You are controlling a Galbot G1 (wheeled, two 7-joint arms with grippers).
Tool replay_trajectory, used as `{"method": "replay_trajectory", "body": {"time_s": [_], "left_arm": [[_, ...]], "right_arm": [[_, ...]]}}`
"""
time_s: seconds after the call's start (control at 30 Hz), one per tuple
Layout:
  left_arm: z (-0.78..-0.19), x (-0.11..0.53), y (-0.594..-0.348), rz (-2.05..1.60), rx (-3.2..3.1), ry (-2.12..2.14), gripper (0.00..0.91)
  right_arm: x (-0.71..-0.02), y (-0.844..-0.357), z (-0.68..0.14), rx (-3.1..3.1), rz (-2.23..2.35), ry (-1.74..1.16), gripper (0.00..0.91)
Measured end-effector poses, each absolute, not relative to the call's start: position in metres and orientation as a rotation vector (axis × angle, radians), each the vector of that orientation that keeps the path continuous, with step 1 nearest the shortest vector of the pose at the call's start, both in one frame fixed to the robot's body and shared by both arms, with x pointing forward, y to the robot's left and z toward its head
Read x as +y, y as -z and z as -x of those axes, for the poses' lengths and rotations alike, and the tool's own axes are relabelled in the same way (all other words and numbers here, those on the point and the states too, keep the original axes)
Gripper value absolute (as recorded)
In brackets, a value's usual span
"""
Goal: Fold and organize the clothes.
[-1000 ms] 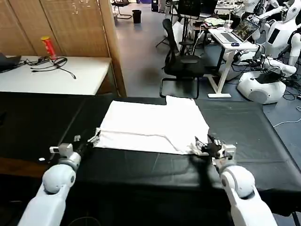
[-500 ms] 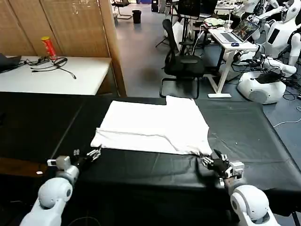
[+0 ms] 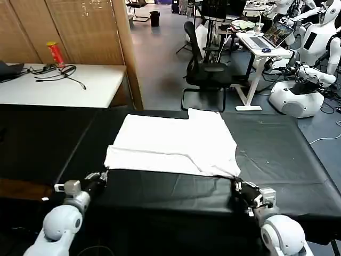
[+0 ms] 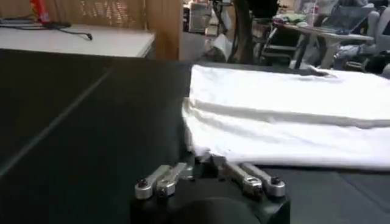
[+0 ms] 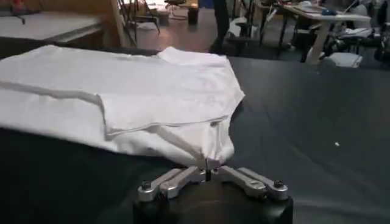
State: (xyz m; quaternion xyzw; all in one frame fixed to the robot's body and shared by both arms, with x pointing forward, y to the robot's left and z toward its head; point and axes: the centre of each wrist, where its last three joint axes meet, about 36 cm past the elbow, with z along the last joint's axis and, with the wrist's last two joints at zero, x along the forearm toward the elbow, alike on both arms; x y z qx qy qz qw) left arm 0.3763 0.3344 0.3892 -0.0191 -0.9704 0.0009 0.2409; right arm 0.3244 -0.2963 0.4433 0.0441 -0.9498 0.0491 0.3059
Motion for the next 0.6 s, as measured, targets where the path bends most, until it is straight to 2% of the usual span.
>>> {"method": "replay_trajectory", "body": {"time_s": [0.4, 0.6], "left_arm": [[-0.314, 0.322, -0.435, 0.03, -2.565, 0.156, 0.0], [-0.286, 0.318, -0.446, 0.063, -2.528, 0.173, 0.0]], "right_arm": [[-0.286, -0.474, -0.277, -2.487, -0.147, -0.167, 0.0], [-0.278, -0.476, -0.264, -2.48, -0.148, -0.145, 0.0]]}}
